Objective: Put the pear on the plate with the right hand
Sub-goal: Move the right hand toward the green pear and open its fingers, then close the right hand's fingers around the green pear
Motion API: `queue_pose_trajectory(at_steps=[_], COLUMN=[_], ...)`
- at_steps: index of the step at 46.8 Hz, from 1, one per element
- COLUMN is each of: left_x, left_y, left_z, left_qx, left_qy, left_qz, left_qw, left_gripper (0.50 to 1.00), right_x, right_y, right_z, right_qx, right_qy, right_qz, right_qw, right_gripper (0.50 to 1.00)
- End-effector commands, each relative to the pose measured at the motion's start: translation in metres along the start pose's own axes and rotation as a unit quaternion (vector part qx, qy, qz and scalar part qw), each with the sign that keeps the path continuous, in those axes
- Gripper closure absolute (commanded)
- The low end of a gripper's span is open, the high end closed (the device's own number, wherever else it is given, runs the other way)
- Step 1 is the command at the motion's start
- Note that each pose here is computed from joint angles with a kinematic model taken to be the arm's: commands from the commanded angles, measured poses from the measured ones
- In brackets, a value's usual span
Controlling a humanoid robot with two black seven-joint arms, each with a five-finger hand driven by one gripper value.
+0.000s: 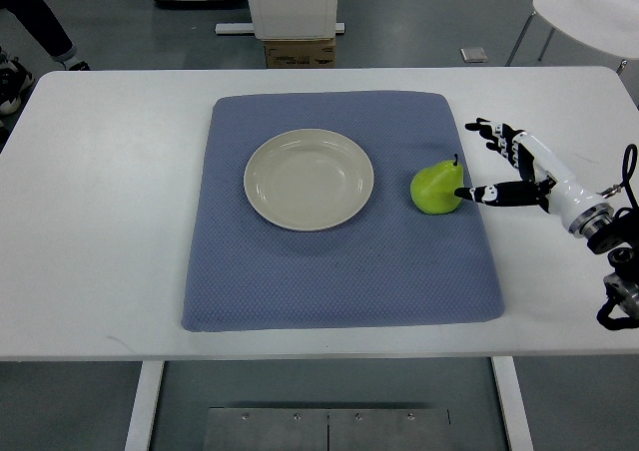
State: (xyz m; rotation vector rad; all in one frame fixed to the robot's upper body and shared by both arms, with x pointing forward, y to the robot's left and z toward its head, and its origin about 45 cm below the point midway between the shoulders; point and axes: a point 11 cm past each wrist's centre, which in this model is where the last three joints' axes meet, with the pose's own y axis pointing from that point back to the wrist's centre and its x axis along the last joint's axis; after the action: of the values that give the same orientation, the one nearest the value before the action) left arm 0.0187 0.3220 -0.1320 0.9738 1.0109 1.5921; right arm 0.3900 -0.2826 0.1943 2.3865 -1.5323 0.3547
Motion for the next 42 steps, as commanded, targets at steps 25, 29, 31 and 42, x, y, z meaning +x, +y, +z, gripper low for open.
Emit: queue_pose_trajectory(at_steps=[25,29,31,42], left_x=[0.000,0.000,0.000,0.000], left_y=[0.000,0.000,0.000,0.000], left_z=[0.000,0.000,0.000,0.000], left_qx=[0.000,0.000,0.000,0.000], left_qy=[0.001,0.000,0.000,0.000], left_qz=[0.000,0.000,0.000,0.000], left_qw=[1.000,1.000,1.000,1.000], left_gripper=[0.500,0.500,0.500,0.500], right_x=[-0.022,-0.028,-0.030,-0.033], right_y=[-0.011,-0.014,-0.016,-0.018], right_z=[0.004,0.004,0.005,0.012], right_qx=[-0.020,-0.023,-0.026,-0.048], right_qy=[0.068,0.078,0.081,0.083], right_qz=[-0.009,-0.013,-0.014,-0.010], right_qw=[0.997,0.997,0.996,0.995], right_gripper=[0.500,0.500,0.500,0.502])
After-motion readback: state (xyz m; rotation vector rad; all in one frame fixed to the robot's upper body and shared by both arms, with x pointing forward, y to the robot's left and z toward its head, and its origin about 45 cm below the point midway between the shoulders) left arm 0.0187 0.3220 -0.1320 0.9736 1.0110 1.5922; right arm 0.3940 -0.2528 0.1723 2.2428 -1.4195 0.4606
